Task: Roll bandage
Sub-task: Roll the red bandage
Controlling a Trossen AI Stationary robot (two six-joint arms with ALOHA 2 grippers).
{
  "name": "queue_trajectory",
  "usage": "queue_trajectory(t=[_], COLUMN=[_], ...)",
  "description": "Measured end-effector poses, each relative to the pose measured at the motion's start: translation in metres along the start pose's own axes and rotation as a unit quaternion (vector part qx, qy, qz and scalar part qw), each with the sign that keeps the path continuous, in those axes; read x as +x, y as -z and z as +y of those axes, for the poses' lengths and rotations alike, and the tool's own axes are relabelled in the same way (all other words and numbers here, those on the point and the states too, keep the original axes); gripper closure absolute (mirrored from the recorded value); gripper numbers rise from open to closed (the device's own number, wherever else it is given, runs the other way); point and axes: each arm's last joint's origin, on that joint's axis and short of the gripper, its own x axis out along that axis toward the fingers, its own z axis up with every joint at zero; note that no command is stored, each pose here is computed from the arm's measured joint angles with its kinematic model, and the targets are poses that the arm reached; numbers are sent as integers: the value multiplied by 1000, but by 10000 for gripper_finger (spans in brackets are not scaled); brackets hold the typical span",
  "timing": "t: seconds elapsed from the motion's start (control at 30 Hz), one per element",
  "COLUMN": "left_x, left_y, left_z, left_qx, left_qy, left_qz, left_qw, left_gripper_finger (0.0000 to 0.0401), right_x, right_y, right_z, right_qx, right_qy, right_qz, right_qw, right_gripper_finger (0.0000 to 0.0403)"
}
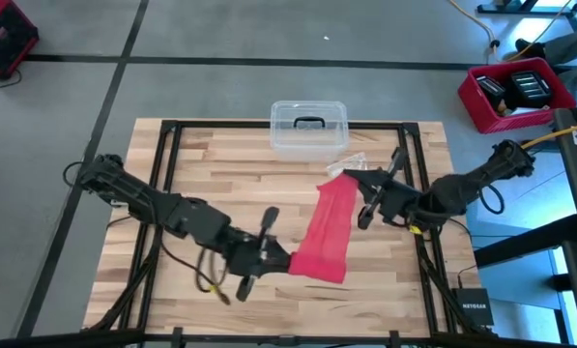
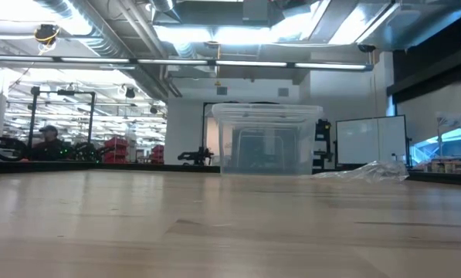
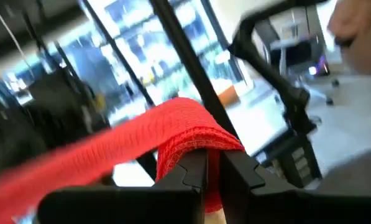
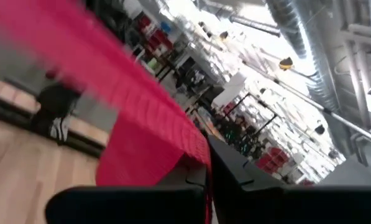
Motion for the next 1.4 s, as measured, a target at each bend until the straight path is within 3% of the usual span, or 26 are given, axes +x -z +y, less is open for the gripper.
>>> queue_trajectory(t=[0.33, 0.7, 0.93, 1.17, 1.4], left_x=[-23, -30, -24, -20, -19], left_y=[-31, -49, -34, -16, -9], left_z=[-2, 24, 40, 48, 48], left_qx=[41, 142, 145, 147, 125], left_qy=[-16, -194, -215, -227, -214], left_qz=[-62, -110, -58, 30, 55], left_qw=[997, 964, 964, 962, 967], left_gripper_finger=[384, 384, 384, 384, 384], right_x=[9, 22, 30, 32, 32], right_y=[11, 15, 16, 18, 16], right_z=[-13, 23, 43, 51, 49], right_qx=[51, 152, 172, 240, 241], right_qy=[14, -136, -182, -203, -203], right_qz=[11, -16, -12, 7, 5], right_qw=[999, 979, 968, 949, 949], right_gripper_finger=[391, 391, 391, 387, 313])
